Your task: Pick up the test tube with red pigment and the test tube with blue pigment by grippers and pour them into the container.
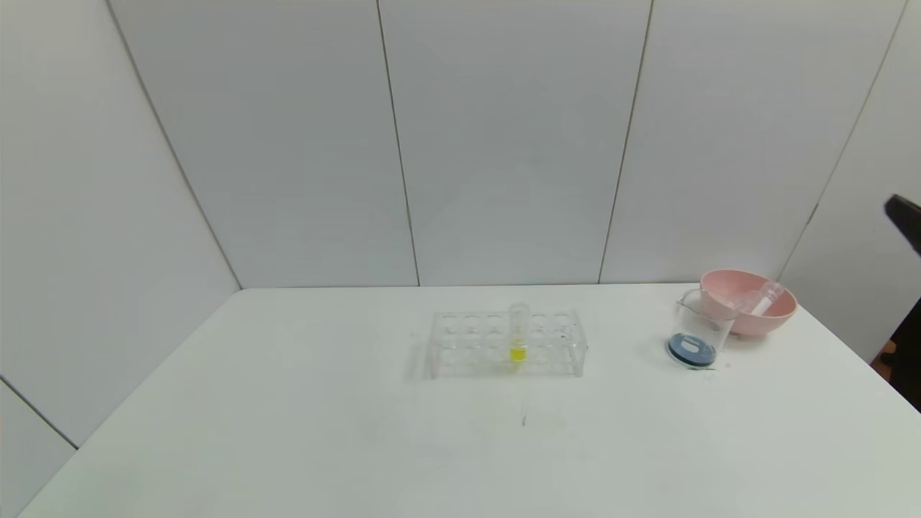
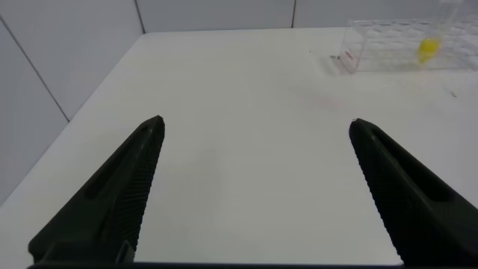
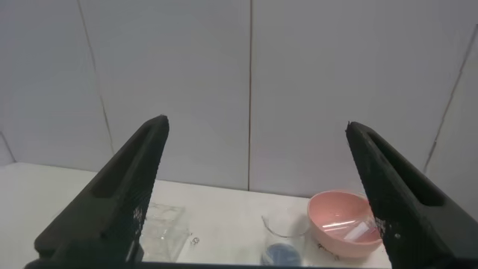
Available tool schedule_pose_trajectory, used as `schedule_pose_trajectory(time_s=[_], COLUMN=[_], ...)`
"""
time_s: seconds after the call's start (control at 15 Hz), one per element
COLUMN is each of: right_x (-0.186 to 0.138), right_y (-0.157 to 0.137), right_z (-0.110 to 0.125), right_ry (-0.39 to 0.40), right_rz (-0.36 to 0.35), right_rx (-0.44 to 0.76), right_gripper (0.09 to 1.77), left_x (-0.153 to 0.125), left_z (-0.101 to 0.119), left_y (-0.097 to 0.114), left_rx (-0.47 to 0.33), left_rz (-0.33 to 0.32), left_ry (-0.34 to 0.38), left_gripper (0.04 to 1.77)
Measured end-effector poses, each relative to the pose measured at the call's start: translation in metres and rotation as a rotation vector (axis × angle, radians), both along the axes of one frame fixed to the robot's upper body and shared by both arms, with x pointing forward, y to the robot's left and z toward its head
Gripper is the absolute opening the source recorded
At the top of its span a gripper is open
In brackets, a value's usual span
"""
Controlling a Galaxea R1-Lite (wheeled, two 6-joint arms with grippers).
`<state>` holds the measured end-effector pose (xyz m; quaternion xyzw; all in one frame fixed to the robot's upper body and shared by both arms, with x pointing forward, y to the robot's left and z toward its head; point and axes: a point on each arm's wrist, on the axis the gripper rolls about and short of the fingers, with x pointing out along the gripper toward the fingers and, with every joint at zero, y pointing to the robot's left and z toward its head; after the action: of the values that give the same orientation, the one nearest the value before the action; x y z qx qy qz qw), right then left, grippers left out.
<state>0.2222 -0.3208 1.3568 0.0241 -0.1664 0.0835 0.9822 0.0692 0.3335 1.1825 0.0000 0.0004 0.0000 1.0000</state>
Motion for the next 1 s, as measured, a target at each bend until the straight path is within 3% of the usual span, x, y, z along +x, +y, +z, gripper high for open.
schedule_pose_trajectory(time_s=[0.4,0.53,0.67,1.0], right_x=[-0.112,-0.143,-0.167,-0.202], right_y=[-0.013,-0.016,-0.016,-0.016], right_z=[-0.018,-0.023,-0.028,-0.051], right_ry=[-0.115,-0.177,-0.256,-0.363], right_rz=[-0.065,-0.121,-0.157,-0.193], right_rx=[-0.026,-0.038,-0.043,-0.041], right_gripper=[1.7,1.7,1.7,1.7], left_x=[0.0,0.0,0.0,0.0], left_z=[0.0,0.0,0.0,0.0], left_y=[0.0,0.0,0.0,0.0], left_rx=[0.0,0.0,0.0,0.0], left_rz=[0.0,0.0,0.0,0.0], left_ry=[0.0,0.0,0.0,0.0], left_gripper=[1.76,1.76,1.76,1.76])
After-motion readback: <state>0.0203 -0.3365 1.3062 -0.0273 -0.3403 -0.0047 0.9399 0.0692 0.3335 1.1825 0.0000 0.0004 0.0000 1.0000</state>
